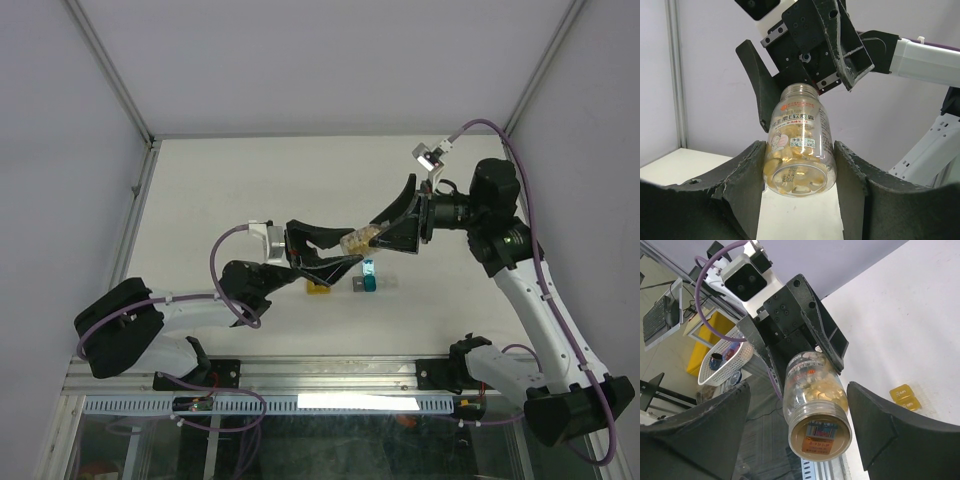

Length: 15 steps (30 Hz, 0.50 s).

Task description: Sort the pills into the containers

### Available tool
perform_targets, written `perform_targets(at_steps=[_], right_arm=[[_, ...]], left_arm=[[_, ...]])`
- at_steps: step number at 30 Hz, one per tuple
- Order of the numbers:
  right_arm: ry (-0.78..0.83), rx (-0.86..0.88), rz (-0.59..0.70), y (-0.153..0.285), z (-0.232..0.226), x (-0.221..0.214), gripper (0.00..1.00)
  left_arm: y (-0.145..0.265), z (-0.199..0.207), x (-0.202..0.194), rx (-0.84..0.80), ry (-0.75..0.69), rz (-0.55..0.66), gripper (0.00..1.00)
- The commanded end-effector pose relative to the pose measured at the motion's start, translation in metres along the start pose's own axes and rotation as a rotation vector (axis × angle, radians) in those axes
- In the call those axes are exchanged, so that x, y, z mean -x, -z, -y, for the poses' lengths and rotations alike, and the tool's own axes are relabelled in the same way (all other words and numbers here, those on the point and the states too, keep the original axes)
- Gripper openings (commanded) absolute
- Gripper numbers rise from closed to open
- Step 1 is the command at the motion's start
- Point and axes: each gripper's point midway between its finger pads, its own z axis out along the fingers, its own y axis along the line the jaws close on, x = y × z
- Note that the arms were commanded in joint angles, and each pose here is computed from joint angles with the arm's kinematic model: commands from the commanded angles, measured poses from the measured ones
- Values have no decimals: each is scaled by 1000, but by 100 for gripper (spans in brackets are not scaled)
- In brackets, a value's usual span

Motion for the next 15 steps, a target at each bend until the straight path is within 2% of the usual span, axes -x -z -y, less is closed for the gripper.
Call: perform_targets(at_steps=[1,8,13,15], right_arm=[[13,-17,0,-2,3,-3,79],[23,-20,-13,-2,2,-7,68],[44,11,-20,-2,-4,-7,36],[65,14,-20,-1,-5,-6,24]], left_arm=[[-13,10,56,-28,-50,216,0],[-13,4,56,3,-54,221,0],[-13,1,51,16,-49,212,0],[-12,-2,48,31,-48,198,9]])
